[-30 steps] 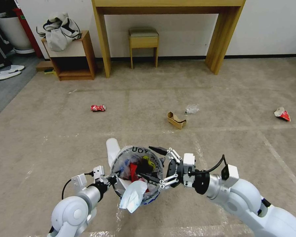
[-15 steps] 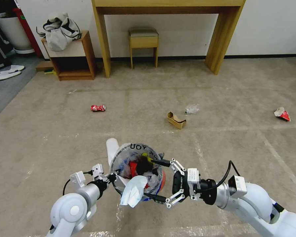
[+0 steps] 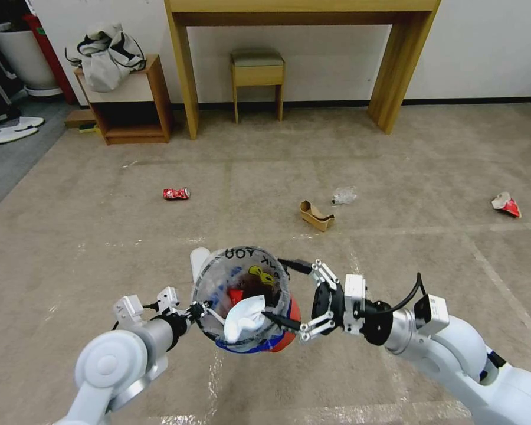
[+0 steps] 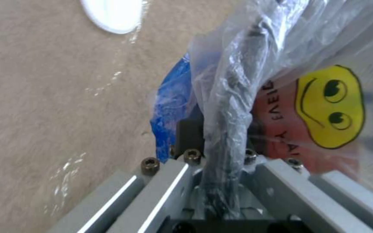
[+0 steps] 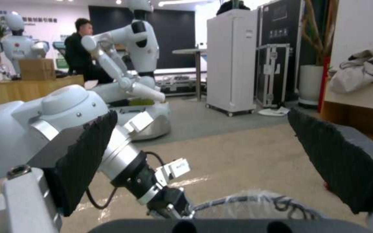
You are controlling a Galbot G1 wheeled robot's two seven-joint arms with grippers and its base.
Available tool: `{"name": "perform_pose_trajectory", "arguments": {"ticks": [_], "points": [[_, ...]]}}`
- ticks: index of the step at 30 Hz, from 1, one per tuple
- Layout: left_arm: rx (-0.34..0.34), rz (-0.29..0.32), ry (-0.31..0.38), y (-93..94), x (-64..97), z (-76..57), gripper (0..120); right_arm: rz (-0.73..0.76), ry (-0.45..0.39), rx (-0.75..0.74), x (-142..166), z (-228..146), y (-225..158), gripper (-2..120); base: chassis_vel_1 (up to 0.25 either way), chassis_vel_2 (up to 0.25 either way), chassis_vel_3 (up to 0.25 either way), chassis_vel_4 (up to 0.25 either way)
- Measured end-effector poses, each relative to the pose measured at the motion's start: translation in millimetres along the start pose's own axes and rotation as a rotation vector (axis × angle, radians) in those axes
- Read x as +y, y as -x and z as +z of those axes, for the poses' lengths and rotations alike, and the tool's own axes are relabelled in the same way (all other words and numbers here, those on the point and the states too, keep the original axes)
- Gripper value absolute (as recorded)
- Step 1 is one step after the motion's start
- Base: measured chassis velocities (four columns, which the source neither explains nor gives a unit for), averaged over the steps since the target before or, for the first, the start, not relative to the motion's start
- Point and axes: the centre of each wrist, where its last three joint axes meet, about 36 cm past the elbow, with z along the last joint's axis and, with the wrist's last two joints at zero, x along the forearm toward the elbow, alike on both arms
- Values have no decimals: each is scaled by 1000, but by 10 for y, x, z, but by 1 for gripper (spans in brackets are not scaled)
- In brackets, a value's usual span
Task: Pick up the trash bin and place the garbage on the floor into it.
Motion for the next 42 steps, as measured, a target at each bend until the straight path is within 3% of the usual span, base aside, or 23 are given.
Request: {"name": "perform_pose_trajectory", "arguments": {"ticks": [1, 7, 9, 13, 22, 28, 42], "points": [[5, -40, -19, -19, -59, -37, 0, 7, 3, -9, -17, -3, 7, 100, 0, 0, 0, 0], [0, -87, -21, -38, -89, -94, 0, 18, 5, -18, -42, -13, 0, 100, 0, 0, 0, 0], [-19, -172, 22, -61, -59, -128, 0, 30, 9, -24, -70, -15, -19, 100, 0, 0, 0, 0], [-5, -231, 38, -74, -17, -158, 0, 40, 17, -35, -87, 18, -11, 100, 0, 0, 0, 0], [8, -243, 36, -1, 12, -104, 0, 50, 14, -48, -120, 7, -1, 100, 0, 0, 0, 0], [-22, -268, 52, 81, 77, -52, 0, 88, 19, -42, -149, 46, -23, 100, 0, 0, 0, 0], [-149, -370, 189, 8, 396, 102, 0, 269, -2, 17, -267, 353, -117, 100, 0, 0, 0, 0]]}}
